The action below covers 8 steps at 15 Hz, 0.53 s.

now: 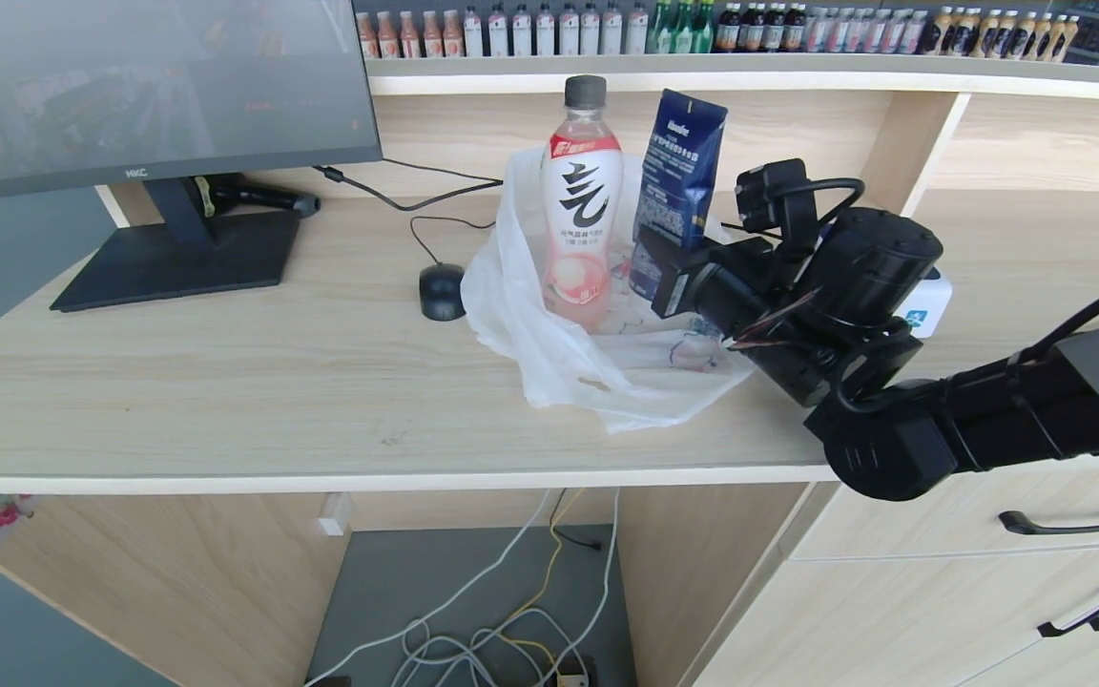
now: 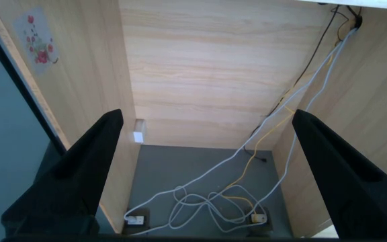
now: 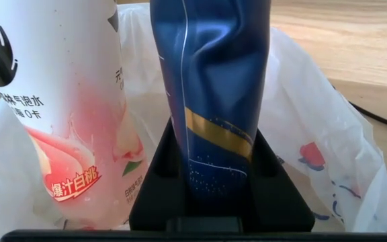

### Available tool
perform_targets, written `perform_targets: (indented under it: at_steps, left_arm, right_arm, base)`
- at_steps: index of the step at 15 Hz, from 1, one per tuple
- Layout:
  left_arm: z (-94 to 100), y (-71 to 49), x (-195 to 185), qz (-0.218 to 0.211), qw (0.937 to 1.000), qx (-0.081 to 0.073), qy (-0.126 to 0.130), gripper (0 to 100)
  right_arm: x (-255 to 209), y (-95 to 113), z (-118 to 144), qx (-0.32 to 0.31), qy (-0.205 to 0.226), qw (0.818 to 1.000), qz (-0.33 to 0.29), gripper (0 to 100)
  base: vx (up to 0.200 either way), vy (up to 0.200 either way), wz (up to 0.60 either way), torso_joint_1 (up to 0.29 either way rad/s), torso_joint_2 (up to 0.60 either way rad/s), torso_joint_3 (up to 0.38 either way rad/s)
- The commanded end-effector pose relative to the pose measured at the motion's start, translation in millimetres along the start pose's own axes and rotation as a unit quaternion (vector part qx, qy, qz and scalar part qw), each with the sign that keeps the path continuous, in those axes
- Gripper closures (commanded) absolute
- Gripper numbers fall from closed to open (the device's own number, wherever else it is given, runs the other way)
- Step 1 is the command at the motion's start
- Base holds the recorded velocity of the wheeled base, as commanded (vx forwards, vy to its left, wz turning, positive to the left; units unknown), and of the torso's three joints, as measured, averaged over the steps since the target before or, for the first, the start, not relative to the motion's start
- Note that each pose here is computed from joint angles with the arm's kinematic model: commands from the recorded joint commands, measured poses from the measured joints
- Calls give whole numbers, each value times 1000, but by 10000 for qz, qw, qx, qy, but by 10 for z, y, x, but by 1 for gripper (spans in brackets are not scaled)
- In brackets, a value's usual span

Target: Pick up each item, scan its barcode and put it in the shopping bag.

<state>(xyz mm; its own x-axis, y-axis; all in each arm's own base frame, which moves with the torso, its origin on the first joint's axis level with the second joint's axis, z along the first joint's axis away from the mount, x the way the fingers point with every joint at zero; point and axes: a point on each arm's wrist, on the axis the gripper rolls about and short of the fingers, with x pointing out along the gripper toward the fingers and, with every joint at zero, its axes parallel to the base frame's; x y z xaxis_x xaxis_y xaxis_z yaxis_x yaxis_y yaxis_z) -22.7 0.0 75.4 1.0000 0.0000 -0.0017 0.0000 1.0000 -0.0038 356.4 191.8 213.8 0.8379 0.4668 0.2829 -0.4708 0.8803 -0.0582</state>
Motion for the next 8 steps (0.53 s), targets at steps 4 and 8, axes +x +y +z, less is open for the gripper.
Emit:
perform_targets:
  at_steps: [4,8]
  left_arm:
    - [-1,0,-1,0,10000,-4,-1,0]
    - [-1,0,-1,0,10000,-4,-1,0]
  right_arm:
    - [5,-3,19,-3,-39,10000,-2,0]
    - [8,-10,143,-6,-215,9998,-12,0]
  base:
    - [0,0,0,0,0,0]
    - [0,0,0,0,0,0]
